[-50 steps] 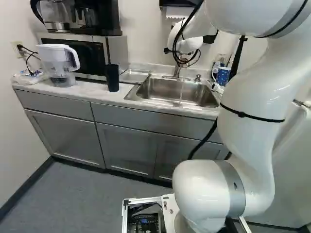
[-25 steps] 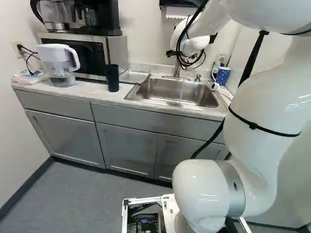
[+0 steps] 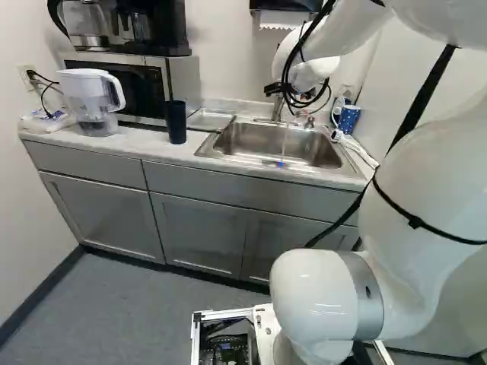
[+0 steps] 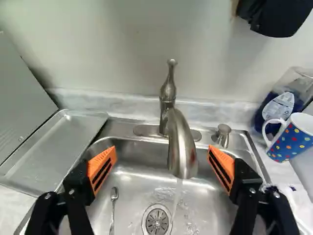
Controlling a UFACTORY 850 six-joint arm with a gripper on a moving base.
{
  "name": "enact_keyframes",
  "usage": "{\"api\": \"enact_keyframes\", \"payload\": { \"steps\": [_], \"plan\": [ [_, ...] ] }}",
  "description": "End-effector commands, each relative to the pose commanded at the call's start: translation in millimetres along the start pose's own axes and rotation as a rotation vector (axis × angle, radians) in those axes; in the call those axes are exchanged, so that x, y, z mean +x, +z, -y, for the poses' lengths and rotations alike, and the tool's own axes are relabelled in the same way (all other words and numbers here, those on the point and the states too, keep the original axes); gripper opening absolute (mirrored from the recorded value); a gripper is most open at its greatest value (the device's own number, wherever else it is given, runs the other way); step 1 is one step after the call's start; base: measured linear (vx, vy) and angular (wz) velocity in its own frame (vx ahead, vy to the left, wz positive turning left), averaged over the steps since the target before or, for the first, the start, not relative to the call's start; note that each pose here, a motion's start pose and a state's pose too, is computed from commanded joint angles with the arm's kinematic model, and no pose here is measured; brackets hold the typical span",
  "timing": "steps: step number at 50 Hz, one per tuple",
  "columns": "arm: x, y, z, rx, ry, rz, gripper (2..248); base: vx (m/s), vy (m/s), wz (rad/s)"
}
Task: Rinse the cup and place it in the tray
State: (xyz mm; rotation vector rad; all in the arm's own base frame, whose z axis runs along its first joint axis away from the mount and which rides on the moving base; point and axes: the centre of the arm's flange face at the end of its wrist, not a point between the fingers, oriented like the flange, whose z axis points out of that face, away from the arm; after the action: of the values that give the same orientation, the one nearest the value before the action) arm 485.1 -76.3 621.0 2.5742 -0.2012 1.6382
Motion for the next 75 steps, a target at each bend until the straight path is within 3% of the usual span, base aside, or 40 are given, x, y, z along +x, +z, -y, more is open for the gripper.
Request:
{"api": "enact_keyframes", "payload": {
  "steps": [30, 61, 75],
  "plan": [
    [-45.4, -53.3, -12.8, -0.026, 0.015, 0.186, 247, 0.000, 0.000, 0.000],
    [-71.1, -64.1, -12.6, -0.025, 0.020, 0.470, 247, 0.000, 0.000, 0.000],
    [-72.0, -64.6, -12.3, -0.024, 0.019, 0.481, 247, 0.000, 0.000, 0.000]
  ]
}}
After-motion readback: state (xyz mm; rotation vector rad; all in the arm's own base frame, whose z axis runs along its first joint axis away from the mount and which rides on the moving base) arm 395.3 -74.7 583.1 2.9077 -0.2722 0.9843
